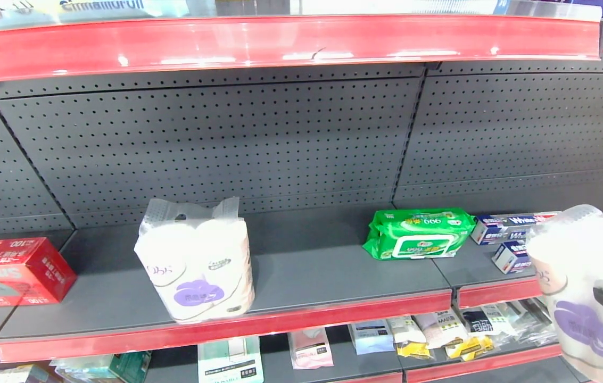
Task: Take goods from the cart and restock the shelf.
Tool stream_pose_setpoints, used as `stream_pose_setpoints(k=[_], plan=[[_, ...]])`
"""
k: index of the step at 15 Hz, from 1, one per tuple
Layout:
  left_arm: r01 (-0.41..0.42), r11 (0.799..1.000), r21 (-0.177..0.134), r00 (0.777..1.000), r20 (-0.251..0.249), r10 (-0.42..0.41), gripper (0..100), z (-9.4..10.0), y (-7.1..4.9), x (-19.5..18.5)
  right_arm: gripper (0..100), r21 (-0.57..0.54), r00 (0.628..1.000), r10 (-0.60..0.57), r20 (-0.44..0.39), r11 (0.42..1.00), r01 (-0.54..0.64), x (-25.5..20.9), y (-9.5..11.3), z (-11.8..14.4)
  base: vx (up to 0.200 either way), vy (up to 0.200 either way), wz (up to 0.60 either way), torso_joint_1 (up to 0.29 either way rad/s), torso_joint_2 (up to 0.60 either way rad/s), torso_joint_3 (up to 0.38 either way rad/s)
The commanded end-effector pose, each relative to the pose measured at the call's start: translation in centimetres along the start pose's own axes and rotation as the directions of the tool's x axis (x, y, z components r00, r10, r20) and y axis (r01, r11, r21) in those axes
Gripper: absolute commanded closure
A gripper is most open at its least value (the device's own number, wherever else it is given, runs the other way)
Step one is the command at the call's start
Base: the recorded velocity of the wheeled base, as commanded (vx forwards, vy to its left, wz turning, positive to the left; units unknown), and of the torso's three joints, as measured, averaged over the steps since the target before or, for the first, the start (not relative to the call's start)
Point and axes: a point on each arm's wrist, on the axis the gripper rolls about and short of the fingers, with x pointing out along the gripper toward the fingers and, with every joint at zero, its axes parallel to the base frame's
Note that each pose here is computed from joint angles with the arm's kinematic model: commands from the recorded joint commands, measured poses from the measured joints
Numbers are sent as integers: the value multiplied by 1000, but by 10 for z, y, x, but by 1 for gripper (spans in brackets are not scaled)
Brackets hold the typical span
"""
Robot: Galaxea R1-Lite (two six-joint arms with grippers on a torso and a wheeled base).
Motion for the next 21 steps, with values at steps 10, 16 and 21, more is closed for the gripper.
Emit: stream_pose_setpoints(k=[10, 16, 21], plan=[[-374, 925, -66, 927, -8, 375, 0, -39, 11, 0, 100, 4, 999, -19, 28, 1000, 19, -1, -5, 10, 0, 0, 0, 0, 0, 0], [-323, 944, -63, 944, 55, 326, 0, -53, 14, 13, 100, 23, 1000, -14, 20, 1000, 14, -1, -3, 7, 0, 0, 0, 0, 0, 0], [-560, 825, -80, 825, 33, 564, 0, -53, 18, 12, 100, 25, 1000, -14, 19, 1000, 13, 0, -4, 8, 0, 0, 0, 0, 0, 0]])
